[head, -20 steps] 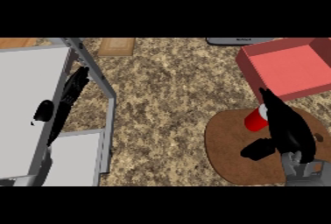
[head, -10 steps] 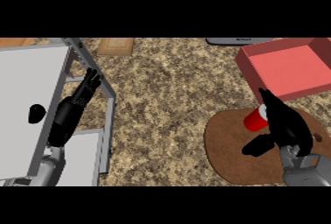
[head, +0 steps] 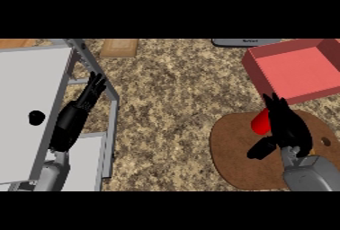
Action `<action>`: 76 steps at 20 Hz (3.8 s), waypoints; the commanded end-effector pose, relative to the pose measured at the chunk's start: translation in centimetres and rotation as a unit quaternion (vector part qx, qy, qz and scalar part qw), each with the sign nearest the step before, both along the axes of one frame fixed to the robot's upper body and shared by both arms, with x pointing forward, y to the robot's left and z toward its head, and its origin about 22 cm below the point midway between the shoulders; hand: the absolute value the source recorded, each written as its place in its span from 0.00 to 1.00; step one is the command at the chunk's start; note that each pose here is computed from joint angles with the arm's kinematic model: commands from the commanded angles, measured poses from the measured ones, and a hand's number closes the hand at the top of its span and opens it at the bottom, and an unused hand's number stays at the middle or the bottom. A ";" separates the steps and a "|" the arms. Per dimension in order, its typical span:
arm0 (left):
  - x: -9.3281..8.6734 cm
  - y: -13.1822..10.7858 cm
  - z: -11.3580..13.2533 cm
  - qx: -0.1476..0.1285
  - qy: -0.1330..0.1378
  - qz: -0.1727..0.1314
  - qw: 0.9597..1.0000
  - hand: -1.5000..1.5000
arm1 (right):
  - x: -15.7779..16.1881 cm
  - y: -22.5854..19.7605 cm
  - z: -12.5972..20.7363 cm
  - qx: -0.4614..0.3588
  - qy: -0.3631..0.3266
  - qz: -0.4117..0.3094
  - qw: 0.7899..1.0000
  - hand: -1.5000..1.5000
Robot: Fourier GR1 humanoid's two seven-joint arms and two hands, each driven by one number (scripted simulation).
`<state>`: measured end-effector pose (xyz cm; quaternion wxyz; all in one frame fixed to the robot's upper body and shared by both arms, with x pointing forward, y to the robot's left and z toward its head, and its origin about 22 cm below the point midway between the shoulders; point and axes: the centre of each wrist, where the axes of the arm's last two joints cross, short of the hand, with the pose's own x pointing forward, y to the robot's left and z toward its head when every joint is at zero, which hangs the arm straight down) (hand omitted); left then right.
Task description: Pick the can from the cutting board and place it in the cardboard box
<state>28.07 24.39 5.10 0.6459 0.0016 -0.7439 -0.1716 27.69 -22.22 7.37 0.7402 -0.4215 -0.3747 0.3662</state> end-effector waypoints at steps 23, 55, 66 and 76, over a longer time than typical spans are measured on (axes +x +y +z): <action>0.4 -2.6 -0.9 0.008 0.041 -0.023 0.999 0.50 | 0.0 -3.4 -3.5 -0.073 -0.017 0.097 0.992 1.00; -0.3 -3.1 -0.8 0.008 0.049 -0.021 0.999 0.50 | -6.0 -26.9 15.9 0.072 -0.339 0.367 0.864 1.00; 0.8 -3.8 0.5 0.017 0.044 -0.028 0.999 0.50 | -1.9 -27.3 18.5 0.061 -0.355 0.298 0.884 1.00; -1.0 -3.0 -1.9 0.020 0.038 -0.046 0.998 0.50 | 5.0 -25.0 17.9 0.080 -0.366 0.269 0.887 1.00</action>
